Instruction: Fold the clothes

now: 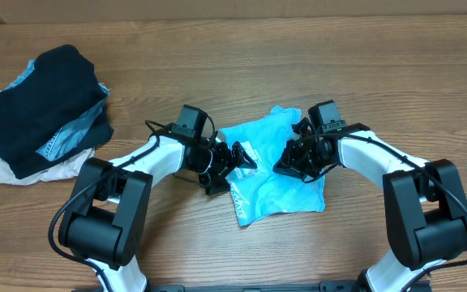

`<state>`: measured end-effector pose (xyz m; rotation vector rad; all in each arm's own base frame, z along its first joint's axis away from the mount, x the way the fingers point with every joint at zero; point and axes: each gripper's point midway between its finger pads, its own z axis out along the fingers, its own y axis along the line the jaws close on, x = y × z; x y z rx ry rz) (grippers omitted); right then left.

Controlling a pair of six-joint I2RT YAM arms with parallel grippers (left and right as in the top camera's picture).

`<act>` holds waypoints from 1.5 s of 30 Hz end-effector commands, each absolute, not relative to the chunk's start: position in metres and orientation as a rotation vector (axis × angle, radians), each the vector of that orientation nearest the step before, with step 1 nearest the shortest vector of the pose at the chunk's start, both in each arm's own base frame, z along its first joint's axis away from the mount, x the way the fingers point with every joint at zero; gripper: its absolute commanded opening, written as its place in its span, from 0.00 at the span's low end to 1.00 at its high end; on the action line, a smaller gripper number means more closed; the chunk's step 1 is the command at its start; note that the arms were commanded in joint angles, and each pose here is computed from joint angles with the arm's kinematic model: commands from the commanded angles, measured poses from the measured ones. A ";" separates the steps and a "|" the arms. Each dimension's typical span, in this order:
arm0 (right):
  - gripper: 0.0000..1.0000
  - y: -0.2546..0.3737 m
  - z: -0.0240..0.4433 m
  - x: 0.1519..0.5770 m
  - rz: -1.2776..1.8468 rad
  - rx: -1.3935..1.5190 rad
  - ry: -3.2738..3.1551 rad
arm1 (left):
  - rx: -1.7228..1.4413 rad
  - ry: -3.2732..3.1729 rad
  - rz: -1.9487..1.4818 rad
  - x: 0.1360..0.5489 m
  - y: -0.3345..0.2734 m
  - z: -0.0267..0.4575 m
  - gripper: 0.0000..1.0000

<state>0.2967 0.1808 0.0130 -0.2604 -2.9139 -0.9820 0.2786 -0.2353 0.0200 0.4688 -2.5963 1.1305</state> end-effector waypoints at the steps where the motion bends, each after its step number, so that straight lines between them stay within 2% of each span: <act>1: 0.10 0.183 0.018 0.294 -0.996 -0.280 -2.909 | 0.532 -2.688 0.776 0.248 -0.215 -0.039 0.70; 4: 0.10 0.183 0.016 0.294 -0.992 -0.286 -2.904 | 0.552 -2.712 0.732 0.247 -0.218 -0.043 0.57; 7: 0.10 0.183 0.016 0.294 -0.992 -0.287 -2.903 | 0.577 -2.763 0.710 0.254 -0.220 -0.046 0.52; 10: 0.10 0.182 0.016 0.292 -0.985 -0.290 -2.897 | 0.558 -2.801 0.740 0.262 -0.224 -0.046 0.27; 12: 0.09 0.182 0.016 0.291 -0.982 -0.292 -2.894 | 0.528 -2.824 0.762 0.266 -0.226 -0.045 0.06; 13: 0.07 0.182 0.015 0.290 -0.977 -0.294 -2.889 | 0.490 -2.852 0.784 0.271 -0.227 -0.044 0.04; 16: 0.04 0.178 0.019 0.287 -0.982 -0.295 -2.865 | 0.357 -2.936 0.862 0.289 -0.225 -0.029 0.04; 18: 0.04 0.173 0.037 0.292 -1.042 -0.227 -2.877 | 0.254 -3.035 0.916 0.309 -0.216 -0.001 0.04; 21: 0.04 0.162 0.082 0.311 -1.119 -0.144 -2.978 | 0.189 -3.190 0.926 0.336 -0.193 0.045 0.04; 23: 0.05 0.154 0.127 0.328 -1.194 -0.095 -3.093 | 0.102 -3.353 0.973 0.366 -0.168 0.100 0.04; 28: 0.09 0.151 0.214 0.344 -1.347 0.016 -3.282 | 0.068 -3.685 1.072 0.430 -0.086 0.218 0.04; 32: 0.09 0.150 0.221 0.337 -1.345 0.008 -3.279 | 0.224 -3.909 0.906 0.451 0.011 0.273 0.04; 36: 0.09 0.148 0.215 0.330 -1.301 -0.024 -3.258 | 0.595 -3.987 0.764 0.436 0.115 0.292 0.04; 39: 0.09 0.148 0.215 0.331 -1.303 -0.022 -3.260 | 0.839 -3.942 0.736 0.412 0.172 0.284 0.04; 45: 0.09 0.148 0.217 0.333 -1.311 -0.017 -3.268 | 0.834 -3.842 0.604 0.388 0.204 0.240 0.04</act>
